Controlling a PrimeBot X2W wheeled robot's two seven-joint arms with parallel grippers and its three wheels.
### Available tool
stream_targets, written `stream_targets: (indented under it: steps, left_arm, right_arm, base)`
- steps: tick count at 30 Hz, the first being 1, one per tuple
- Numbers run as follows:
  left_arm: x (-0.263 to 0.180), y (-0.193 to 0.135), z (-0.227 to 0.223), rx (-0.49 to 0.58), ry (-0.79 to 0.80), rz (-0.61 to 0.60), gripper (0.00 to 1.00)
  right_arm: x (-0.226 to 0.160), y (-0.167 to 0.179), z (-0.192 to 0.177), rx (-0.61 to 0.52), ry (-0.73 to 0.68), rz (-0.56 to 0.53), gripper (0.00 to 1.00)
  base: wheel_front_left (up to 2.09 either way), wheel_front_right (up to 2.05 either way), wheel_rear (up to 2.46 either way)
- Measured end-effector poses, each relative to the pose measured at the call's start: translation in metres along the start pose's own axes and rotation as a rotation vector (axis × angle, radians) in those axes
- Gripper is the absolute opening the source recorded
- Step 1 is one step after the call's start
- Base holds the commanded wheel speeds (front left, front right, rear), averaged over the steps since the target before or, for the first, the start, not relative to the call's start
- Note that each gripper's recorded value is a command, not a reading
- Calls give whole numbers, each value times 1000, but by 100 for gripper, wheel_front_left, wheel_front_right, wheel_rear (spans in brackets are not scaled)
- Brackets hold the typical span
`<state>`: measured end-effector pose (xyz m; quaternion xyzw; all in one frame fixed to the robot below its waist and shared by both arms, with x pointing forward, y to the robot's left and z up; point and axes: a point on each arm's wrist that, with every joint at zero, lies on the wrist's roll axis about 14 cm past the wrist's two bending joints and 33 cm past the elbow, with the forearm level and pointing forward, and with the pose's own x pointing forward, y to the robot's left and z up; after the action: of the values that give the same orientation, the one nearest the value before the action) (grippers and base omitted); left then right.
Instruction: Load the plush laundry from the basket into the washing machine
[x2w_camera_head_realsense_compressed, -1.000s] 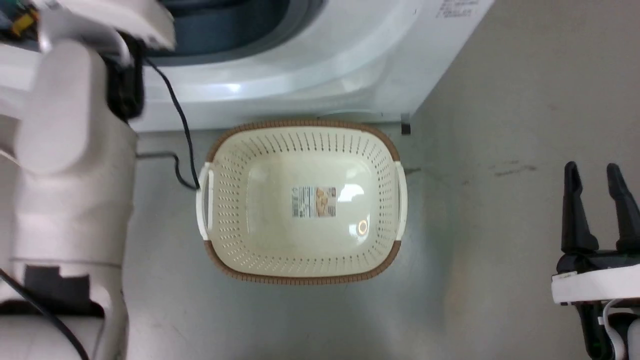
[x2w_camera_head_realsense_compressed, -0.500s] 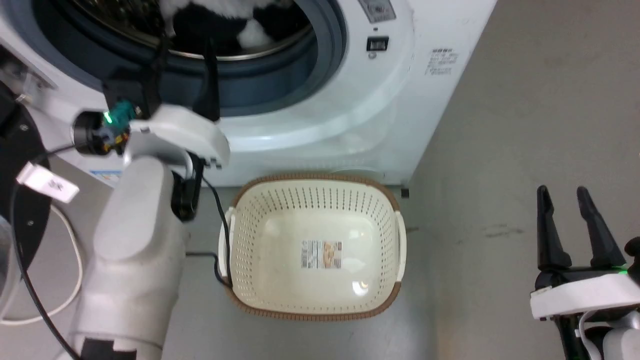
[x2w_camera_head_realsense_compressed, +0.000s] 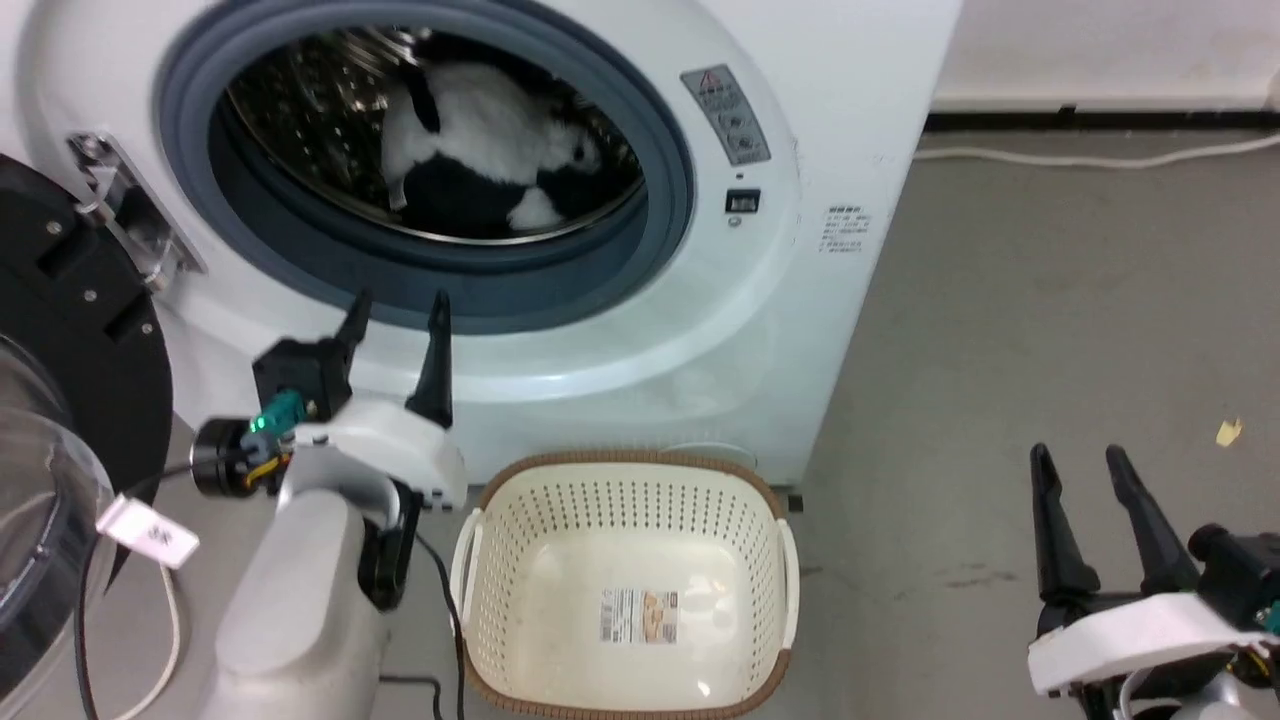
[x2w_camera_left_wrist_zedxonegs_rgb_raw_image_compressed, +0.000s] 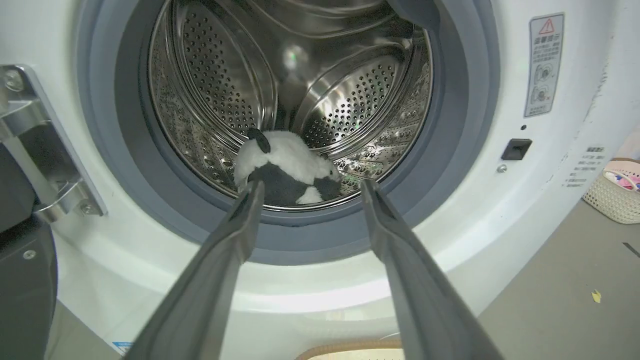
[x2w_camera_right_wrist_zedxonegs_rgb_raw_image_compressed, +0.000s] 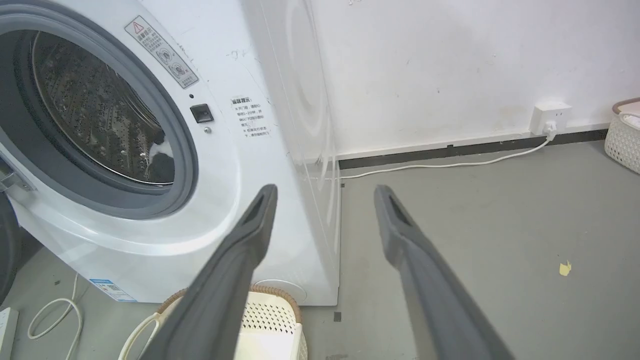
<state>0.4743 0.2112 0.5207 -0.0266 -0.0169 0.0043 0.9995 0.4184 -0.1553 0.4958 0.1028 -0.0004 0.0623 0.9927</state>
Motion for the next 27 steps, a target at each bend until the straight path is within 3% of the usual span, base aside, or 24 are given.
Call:
stream_targets:
  steps: [27]
  left_arm:
    - [-104,6,-3,-78,-42,83,100]
  right_arm:
    - [-45,14,4,-62,-19,30,100]
  base:
    - [0,0,0]
